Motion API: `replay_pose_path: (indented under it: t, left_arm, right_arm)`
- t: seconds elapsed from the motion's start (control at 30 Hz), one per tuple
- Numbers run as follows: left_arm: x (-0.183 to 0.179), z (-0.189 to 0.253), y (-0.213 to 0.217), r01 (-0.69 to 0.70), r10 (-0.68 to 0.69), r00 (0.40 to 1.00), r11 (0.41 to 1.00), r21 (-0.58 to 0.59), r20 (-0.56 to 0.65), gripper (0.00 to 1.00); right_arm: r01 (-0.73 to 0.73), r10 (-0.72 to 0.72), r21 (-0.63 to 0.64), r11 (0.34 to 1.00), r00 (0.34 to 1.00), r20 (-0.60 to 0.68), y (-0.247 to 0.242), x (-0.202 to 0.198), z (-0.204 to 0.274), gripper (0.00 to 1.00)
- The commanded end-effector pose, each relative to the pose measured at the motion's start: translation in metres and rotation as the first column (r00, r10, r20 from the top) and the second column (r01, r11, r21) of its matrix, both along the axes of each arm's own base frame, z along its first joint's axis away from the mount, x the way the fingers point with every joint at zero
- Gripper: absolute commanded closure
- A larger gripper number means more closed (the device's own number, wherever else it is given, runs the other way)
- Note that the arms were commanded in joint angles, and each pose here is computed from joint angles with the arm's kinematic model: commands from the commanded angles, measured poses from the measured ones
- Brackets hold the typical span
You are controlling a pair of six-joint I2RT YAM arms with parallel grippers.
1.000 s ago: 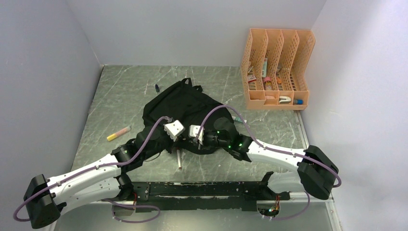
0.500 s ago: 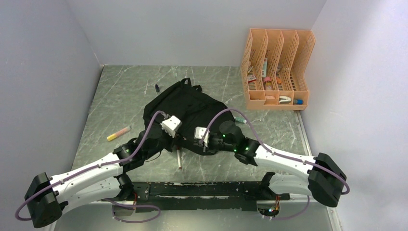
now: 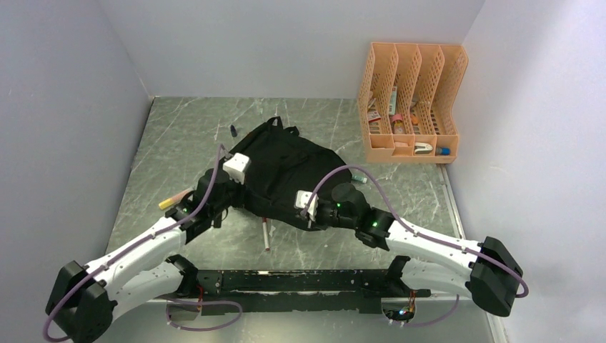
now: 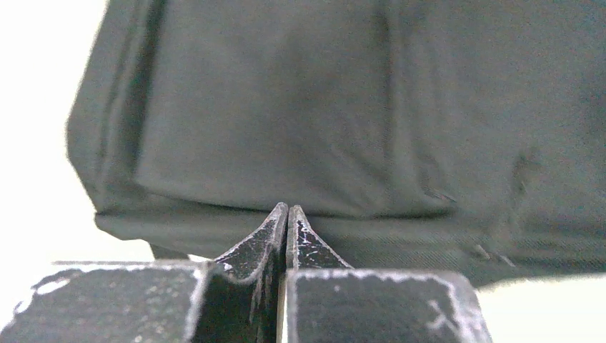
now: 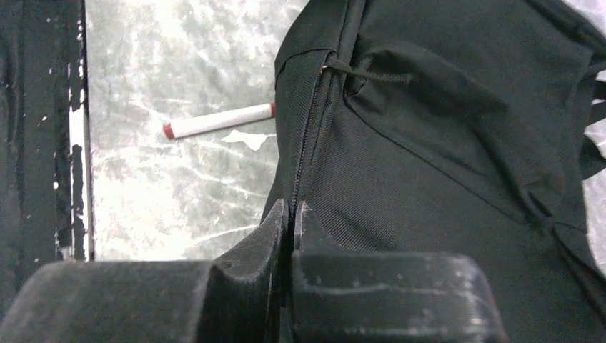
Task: Pack the student bag
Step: Zip the student bag at the center of the board.
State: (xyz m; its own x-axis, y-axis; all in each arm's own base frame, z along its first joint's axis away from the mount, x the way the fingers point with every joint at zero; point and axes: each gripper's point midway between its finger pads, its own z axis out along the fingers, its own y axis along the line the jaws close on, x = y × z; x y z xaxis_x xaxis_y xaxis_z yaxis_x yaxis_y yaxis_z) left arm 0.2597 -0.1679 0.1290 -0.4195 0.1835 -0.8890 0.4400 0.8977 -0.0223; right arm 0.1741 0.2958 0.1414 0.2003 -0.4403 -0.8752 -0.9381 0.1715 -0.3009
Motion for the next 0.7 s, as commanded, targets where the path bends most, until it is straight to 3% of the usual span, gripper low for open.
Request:
replay_pose_path:
  t: [0.0,0.2,0.27,0.4,0.57,0.67]
  left_arm:
    - [0.027,0.016,0.012,-0.074,0.074,0.996,0.997,0.009,0.046,0.95]
    - [0.031,0.027,0.003,-0.029,0.030,0.997,0.999,-0.019,0.071,0.93]
    - [0.033,0.034,0.005,-0.046,0.048,0.995,0.999,-0.029,0.086,0.86]
    - [0.041,0.047,0.015,-0.142,0.148,0.983,0.988,-0.060,0.108,0.55]
    - [0.048,0.050,0.027,-0.267,0.276,0.957,0.958,-0.101,0.085,0.42]
    - [0.052,0.051,0.022,-0.289,0.298,0.953,0.948,-0.135,0.051,0.39]
  right_arm:
    - [-0.016,0.015,-0.034,0.999,0.999,-0.044,-0.008,-0.011,-0.009,1.00]
    - [-0.046,0.044,-0.020,0.999,0.996,-0.075,-0.006,-0.019,-0.008,1.00]
    - [-0.072,0.071,-0.004,0.997,0.992,-0.103,-0.002,-0.025,-0.006,0.97]
    - [-0.136,0.140,0.038,0.990,0.974,-0.179,0.005,-0.042,0.000,0.70]
    - [-0.130,0.153,0.150,0.980,0.976,-0.158,0.008,-0.046,0.034,0.63]
    - [0.024,0.018,0.245,0.969,0.985,-0.169,0.006,-0.027,0.065,0.61]
